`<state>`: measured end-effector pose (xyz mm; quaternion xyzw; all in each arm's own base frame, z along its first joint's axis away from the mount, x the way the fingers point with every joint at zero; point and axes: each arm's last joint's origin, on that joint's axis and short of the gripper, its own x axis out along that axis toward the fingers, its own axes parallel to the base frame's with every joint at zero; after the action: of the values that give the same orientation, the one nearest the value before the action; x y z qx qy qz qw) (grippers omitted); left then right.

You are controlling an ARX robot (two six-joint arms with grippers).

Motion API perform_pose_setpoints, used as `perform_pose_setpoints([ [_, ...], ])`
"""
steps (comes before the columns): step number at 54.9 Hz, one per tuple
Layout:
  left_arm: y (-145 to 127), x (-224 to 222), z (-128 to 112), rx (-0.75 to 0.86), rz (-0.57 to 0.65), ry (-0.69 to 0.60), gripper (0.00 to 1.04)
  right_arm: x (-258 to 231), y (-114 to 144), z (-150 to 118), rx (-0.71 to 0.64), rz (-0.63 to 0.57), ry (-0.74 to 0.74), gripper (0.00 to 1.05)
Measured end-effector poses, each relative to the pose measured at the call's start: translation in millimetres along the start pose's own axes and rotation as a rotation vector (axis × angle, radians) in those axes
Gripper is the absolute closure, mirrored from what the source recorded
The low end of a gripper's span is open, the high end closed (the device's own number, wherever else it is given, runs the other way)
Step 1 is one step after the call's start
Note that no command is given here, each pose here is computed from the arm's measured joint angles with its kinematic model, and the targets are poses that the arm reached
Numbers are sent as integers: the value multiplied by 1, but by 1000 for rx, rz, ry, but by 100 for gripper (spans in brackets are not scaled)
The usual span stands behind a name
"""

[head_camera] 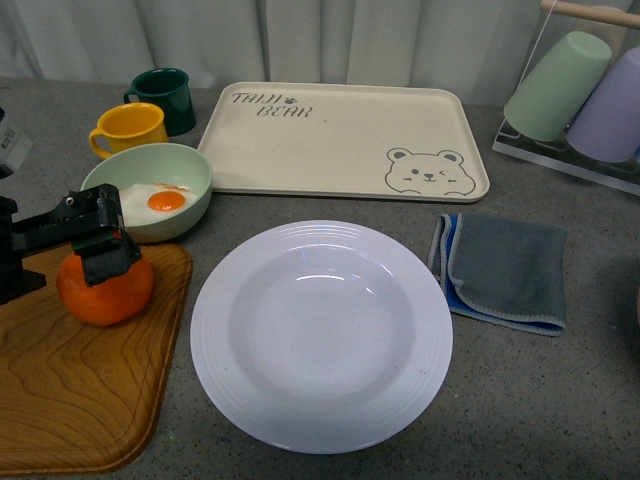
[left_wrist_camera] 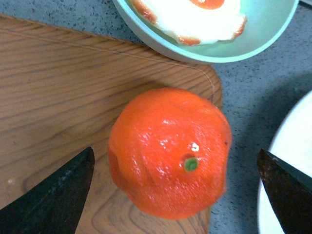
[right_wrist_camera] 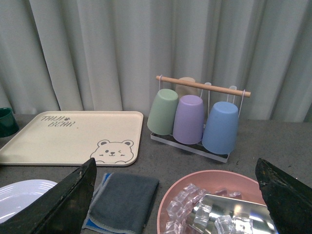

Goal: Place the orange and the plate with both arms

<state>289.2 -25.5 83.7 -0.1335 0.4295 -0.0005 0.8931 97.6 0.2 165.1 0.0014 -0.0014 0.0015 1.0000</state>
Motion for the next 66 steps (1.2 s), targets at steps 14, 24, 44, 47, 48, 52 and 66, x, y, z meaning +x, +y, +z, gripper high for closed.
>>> perform_pose_setpoints([
  [14,-1,12,-2,80,19,39,32,0,0,0,0,0,0,9],
  [24,-9,2,2,93,-13,27,51,0,0,0,0,0,0,9],
  [44,-87,-19,-5,274,-204,-25,53,0,0,0,0,0,0,9],
  [47,-98,-15,-9,300,-222,-18,53,0,0,0,0,0,0,9],
  [48,-103,-13,-11,313,-230,-12,53,0,0,0,0,0,0,9],
  [52,-116,-6,-17,343,-247,7,53,0,0,0,0,0,0,9],
  [66,-135,20,-37,405,-235,79,54,0,0,0,0,0,0,9],
])
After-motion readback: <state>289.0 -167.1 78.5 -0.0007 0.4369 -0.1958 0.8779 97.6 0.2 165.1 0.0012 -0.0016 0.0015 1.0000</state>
